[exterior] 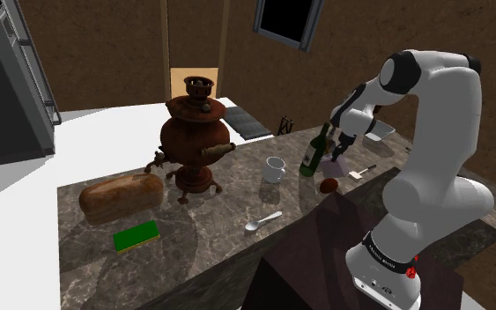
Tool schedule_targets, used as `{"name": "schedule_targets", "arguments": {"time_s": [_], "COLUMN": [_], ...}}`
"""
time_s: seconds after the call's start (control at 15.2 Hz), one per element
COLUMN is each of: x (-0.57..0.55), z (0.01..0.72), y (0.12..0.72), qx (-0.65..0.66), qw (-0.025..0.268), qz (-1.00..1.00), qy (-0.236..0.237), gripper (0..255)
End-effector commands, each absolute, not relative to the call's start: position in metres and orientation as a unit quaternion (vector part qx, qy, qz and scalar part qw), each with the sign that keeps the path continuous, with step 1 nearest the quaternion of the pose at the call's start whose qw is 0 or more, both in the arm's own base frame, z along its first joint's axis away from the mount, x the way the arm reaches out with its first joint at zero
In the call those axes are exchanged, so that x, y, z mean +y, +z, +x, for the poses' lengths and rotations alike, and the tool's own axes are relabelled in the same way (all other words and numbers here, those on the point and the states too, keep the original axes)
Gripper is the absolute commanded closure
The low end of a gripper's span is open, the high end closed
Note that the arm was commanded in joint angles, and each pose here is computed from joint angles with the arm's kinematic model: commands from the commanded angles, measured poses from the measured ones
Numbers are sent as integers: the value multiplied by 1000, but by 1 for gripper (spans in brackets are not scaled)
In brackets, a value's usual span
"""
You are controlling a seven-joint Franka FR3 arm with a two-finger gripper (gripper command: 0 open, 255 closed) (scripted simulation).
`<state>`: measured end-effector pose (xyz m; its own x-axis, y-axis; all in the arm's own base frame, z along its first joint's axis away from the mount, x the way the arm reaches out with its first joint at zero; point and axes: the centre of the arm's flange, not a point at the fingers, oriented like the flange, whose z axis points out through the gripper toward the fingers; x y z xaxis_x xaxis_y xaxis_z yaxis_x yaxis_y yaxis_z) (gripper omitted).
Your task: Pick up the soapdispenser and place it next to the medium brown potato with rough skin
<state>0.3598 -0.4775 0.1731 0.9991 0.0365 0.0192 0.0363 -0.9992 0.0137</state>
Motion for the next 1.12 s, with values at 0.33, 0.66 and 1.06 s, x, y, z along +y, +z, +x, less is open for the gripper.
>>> {"name": "schedule_targets", "arguments": {"time_s": [0.33,0.66,1.06], "x": [-476,-476,-476], "z": [359,358,358], "y": [184,221,221], "qx": [18,18,18], "qw": [4,4,4], "qz": [1000,1000,1000], "qy": [7,7,7], "gripper": [0,0,0]}}
